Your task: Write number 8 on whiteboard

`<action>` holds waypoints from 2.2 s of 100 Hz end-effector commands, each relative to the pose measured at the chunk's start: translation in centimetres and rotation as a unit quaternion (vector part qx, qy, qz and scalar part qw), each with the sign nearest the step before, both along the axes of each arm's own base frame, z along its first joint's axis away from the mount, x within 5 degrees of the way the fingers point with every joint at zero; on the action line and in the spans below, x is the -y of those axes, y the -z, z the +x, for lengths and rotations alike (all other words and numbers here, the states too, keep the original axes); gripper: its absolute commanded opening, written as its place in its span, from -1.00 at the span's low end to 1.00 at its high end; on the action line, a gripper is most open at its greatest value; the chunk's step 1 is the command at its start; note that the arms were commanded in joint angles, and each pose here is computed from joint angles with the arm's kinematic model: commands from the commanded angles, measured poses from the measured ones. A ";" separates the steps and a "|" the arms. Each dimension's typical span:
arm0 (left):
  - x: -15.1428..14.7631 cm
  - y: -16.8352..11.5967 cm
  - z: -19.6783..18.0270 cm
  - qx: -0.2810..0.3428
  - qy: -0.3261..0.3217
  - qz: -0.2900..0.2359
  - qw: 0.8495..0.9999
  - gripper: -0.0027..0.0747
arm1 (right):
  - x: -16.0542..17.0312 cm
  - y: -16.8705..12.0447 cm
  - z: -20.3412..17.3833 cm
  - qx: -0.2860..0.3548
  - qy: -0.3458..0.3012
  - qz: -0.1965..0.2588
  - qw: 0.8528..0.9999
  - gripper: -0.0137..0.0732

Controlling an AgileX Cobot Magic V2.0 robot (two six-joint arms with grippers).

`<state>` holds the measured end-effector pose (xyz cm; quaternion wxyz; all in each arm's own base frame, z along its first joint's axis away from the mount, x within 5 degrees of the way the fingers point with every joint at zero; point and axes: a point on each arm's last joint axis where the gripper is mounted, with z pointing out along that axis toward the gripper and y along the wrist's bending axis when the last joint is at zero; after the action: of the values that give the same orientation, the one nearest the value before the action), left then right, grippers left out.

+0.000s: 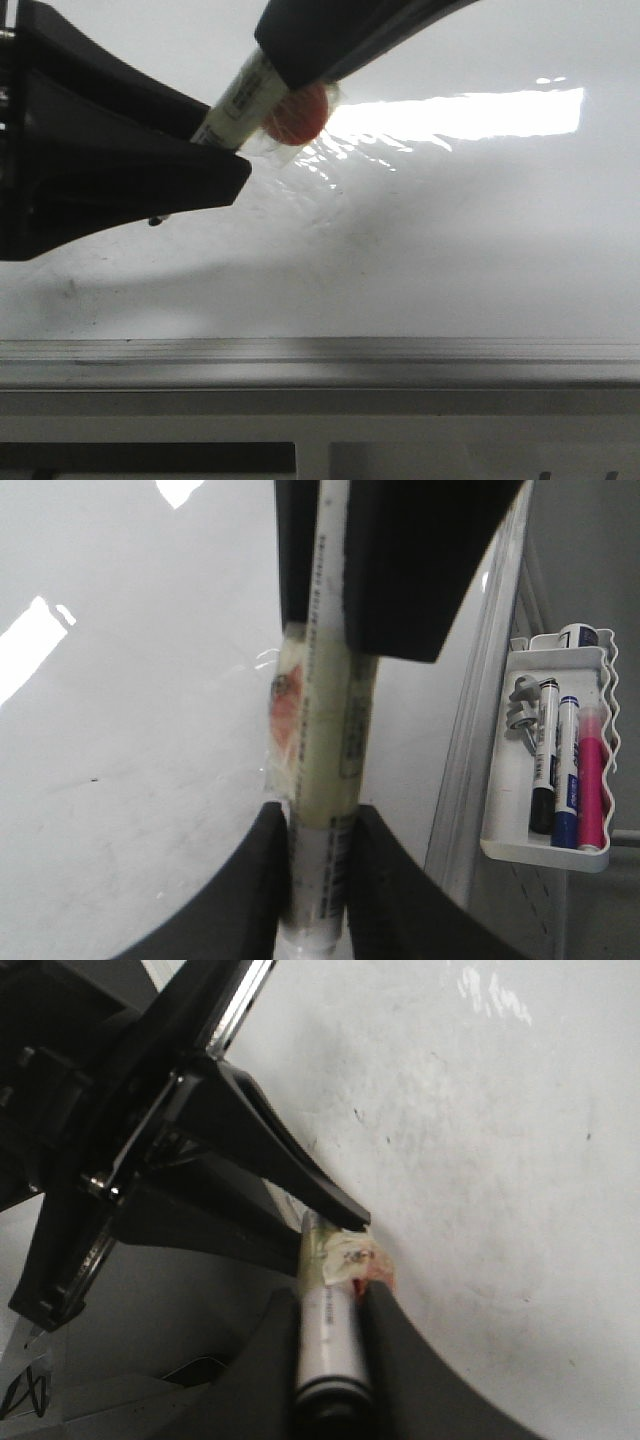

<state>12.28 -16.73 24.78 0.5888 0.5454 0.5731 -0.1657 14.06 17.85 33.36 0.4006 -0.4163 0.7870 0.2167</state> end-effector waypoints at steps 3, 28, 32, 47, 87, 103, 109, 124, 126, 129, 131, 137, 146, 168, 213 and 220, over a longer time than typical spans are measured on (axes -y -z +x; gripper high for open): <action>0.4 -2.2 0.0 0.013 0.006 -0.067 0.998 -0.28 | 0.0 -1.8 0.4 0.047 0.005 0.029 0.998 -0.85; -1.9 -3.9 -0.7 -0.027 -0.056 -0.102 0.993 -0.16 | 0.7 -2.8 -0.1 0.056 0.011 0.050 0.997 -0.84; -2.6 -4.3 -1.1 -0.040 -0.070 -0.118 0.990 -0.16 | 1.0 -3.1 -0.4 0.057 0.015 0.060 0.996 -0.84; -5.5 -6.6 -2.6 -0.041 -0.098 -0.186 0.977 -0.16 | 2.3 -4.6 -0.6 0.047 0.050 0.096 0.993 -0.80; -7.5 -7.9 -3.2 -0.015 -0.127 -0.229 0.965 -0.16 | 4.8 -8.7 3.1 0.071 0.142 0.068 0.985 -0.80; -7.5 -7.9 -3.2 -0.020 -0.128 -0.234 0.963 -0.16 | 4.3 -6.7 5.8 0.038 0.167 0.033 0.985 -0.81; -7.5 -7.9 -3.2 -0.020 -0.128 -0.234 0.963 -0.16 | 3.9 -5.9 6.3 0.022 0.166 0.019 0.986 -0.80; -7.5 -7.9 -3.2 -0.020 -0.128 -0.234 0.963 -0.16 | 4.3 -5.7 5.6 -0.001 0.169 -0.006 0.986 -0.80; -7.5 -7.9 -3.2 -0.020 -0.128 -0.234 0.963 -0.16 | 4.6 -5.7 5.4 -0.001 0.172 -0.014 0.985 -0.80; -7.5 -7.9 -3.2 -0.020 -0.128 -0.234 0.963 -0.16 | 5.0 -5.7 5.2 0.002 0.179 -0.024 0.984 -0.80; -7.5 -7.9 -3.2 -0.020 -0.128 -0.234 0.963 -0.16 | 5.3 -5.7 5.0 0.003 0.185 -0.031 0.982 -0.80; -7.5 -7.9 -3.2 -0.020 -0.128 -0.234 0.963 -0.16 | 6.1 -5.8 4.5 0.006 0.202 -0.042 0.979 -0.80; -7.5 -7.9 -3.2 -0.020 -0.128 -0.234 0.963 -0.16 | 6.3 -5.4 3.9 -0.015 0.200 -0.054 0.978 -0.81; -7.5 -7.9 -3.2 -0.020 -0.128 -0.234 0.963 -0.16 | 3.2 -3.4 3.5 -0.027 0.146 -0.020 0.989 -0.81; -7.5 -7.9 -3.1 -0.021 -0.128 -0.233 0.964 -0.16 | 5.0 -7.4 4.0 0.095 0.215 0.014 0.972 -0.81; -7.5 -7.9 -3.1 -0.021 -0.128 -0.233 0.964 -0.16 | 4.6 -7.5 4.0 0.095 0.208 0.034 0.973 -0.81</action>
<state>9.17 -9.19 30.88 0.6732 0.3336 0.6261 -0.2086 17.62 13.29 39.06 0.4618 -0.2461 0.8444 0.1145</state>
